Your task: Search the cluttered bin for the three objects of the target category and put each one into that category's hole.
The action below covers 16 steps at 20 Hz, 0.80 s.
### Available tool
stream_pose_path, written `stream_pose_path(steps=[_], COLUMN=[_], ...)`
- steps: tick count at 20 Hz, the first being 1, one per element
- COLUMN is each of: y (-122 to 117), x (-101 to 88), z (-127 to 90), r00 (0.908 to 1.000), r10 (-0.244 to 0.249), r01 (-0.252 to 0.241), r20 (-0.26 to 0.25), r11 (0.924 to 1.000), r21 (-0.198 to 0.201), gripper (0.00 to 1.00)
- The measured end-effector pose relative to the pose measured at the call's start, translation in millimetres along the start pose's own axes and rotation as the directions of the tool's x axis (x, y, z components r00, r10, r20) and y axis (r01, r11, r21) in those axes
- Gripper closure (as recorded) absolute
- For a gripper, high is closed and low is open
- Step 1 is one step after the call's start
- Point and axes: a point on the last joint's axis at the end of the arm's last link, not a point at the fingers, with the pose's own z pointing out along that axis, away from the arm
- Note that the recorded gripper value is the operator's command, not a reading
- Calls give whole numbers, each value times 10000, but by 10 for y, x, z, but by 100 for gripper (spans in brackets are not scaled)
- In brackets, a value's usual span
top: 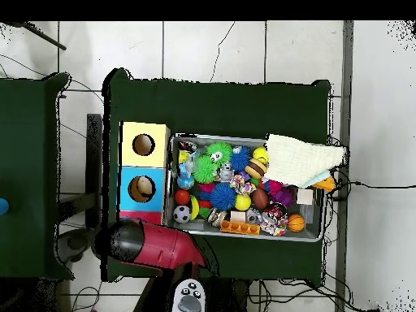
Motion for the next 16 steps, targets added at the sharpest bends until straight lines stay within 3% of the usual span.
stream_pose_path(steps=[10, 11, 16], y=[0, 2, 14], x=[-2, -8, -71], z=[0, -5, -75], r00=[10000, 10000, 9999], r10=[2, 9, 46], r01=[-2, -9, -44], r20=[-5, 13, 164], r11=[10000, 10000, 9999], r21=[-4, -16, -125], gripper=[0, 100, 100])
